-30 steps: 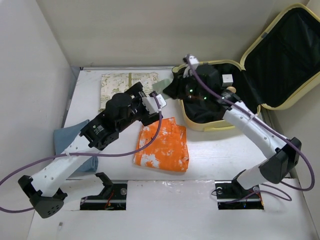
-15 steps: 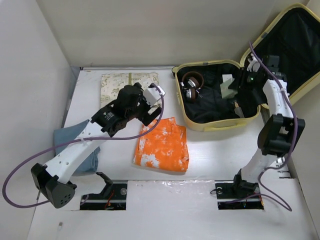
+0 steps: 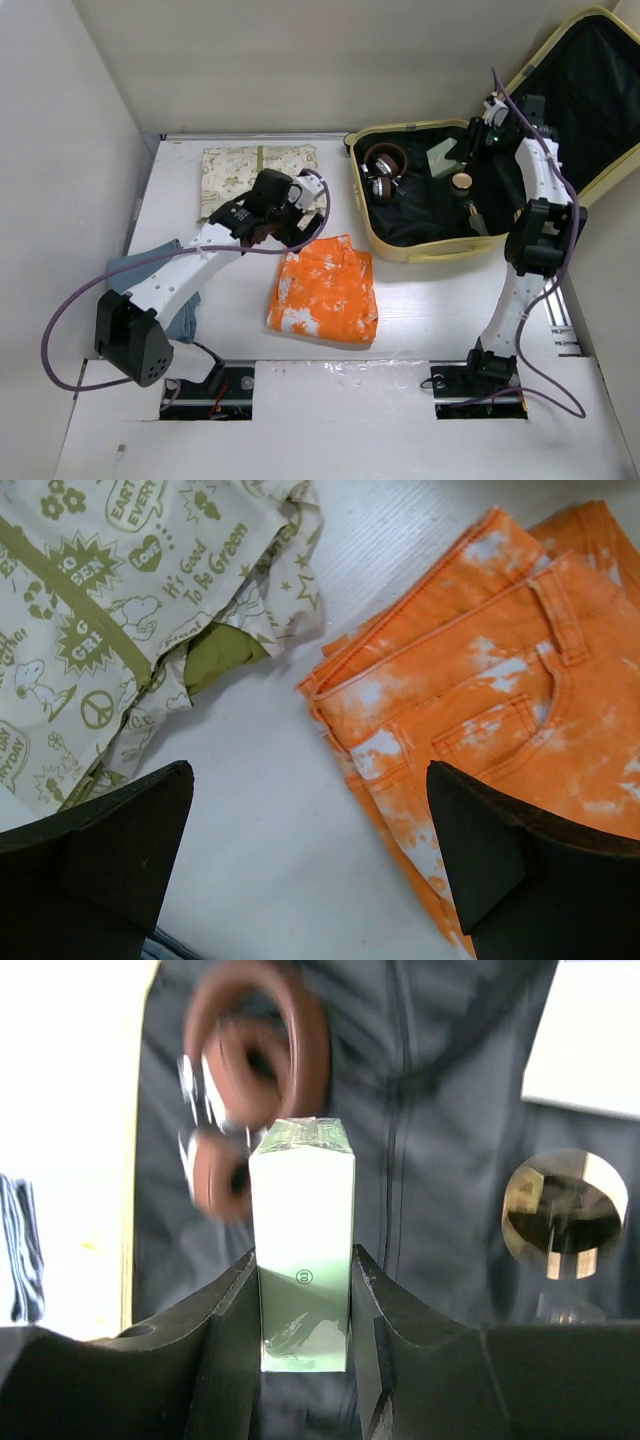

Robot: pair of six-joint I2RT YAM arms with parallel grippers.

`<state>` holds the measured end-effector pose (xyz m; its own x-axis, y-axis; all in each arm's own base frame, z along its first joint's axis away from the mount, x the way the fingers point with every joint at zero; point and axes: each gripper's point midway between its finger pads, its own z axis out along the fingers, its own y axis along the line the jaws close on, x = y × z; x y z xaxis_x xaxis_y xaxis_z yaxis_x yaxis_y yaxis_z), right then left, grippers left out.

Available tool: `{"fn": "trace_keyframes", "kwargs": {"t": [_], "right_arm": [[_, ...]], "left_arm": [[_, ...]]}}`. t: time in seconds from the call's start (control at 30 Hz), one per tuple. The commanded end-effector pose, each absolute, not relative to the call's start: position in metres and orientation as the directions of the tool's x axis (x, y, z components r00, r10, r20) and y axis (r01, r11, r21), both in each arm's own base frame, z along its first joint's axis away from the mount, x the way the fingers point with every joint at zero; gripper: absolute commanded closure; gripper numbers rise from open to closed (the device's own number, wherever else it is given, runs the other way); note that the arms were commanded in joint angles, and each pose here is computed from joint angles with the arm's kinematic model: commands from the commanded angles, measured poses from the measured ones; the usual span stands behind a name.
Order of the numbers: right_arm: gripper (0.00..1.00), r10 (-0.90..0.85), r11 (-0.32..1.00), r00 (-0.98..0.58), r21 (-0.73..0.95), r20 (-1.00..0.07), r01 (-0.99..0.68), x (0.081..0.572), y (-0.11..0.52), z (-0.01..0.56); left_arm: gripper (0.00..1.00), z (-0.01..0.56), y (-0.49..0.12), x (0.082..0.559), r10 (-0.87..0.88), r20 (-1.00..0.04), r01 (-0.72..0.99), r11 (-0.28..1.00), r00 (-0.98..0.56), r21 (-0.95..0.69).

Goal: Pack the luggage

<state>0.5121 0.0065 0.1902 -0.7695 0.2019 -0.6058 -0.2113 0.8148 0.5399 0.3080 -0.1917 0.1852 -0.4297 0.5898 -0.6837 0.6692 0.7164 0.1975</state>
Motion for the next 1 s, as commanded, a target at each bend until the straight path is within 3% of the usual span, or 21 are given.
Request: {"fn": "trace_keyframes", "kwargs": {"t": [0.0,0.2,0.27,0.43,0.47,0.57,0.6,0.7,0.8,0.83,0.97], "right_arm": [[1.00,0.257,0.762,-0.763,0.610,-0.593,-0.218,0.549,0.017,0.178],[1.00,0.371,0.676,-0.735,0.708,-0.568,-0.205,0.612,0.045,0.149],[1.00,0.388,0.654,-0.694,0.712,-0.606,-0.256,0.629,0.056,0.153],[0.97,0.411,0.660,-0.699,0.720,-0.585,-0.214,0.644,0.057,0.123],[0.86,0.412,0.659,-0.705,0.723,-0.578,-0.208,0.643,0.057,0.121],[0.67,0.418,0.660,-0.730,0.733,-0.540,-0.164,0.639,0.056,0.102],[0.52,0.425,0.670,-0.730,0.728,-0.535,-0.144,0.639,0.054,0.097],[0.37,0.405,0.732,-0.713,0.671,-0.572,-0.122,0.636,0.043,0.103],[0.30,0.374,0.785,-0.686,0.607,-0.624,-0.124,0.637,0.033,0.120],[0.20,0.370,0.804,-0.692,0.587,-0.619,-0.095,0.635,0.028,0.116],[0.08,0.308,0.888,-0.651,0.455,-0.694,-0.066,0.633,0.012,0.144]], "left_arm": [[0.00,0.202,-0.186,0.332,0.511,-0.728,0.610,0.776,-0.457,0.161],[0.00,0.177,-0.181,0.343,0.482,-0.673,0.582,0.808,-0.561,0.094],[0.00,0.172,-0.186,0.344,0.478,-0.667,0.591,0.804,-0.572,0.070],[0.00,0.167,-0.187,0.351,0.491,-0.655,0.592,0.802,-0.575,0.082],[0.00,0.169,-0.187,0.355,0.498,-0.655,0.591,0.801,-0.568,0.096],[0.00,0.168,-0.186,0.357,0.501,-0.647,0.587,0.803,-0.574,0.101],[0.00,0.173,-0.188,0.360,0.497,-0.658,0.586,0.804,-0.566,0.103],[0.00,0.177,-0.189,0.363,0.503,-0.660,0.591,0.799,-0.558,0.110],[0.00,0.177,-0.190,0.365,0.510,-0.659,0.596,0.795,-0.553,0.116],[0.00,0.181,-0.191,0.367,0.507,-0.666,0.595,0.795,-0.547,0.118],[0.00,0.185,-0.191,0.368,0.504,-0.673,0.594,0.796,-0.541,0.119]]}}
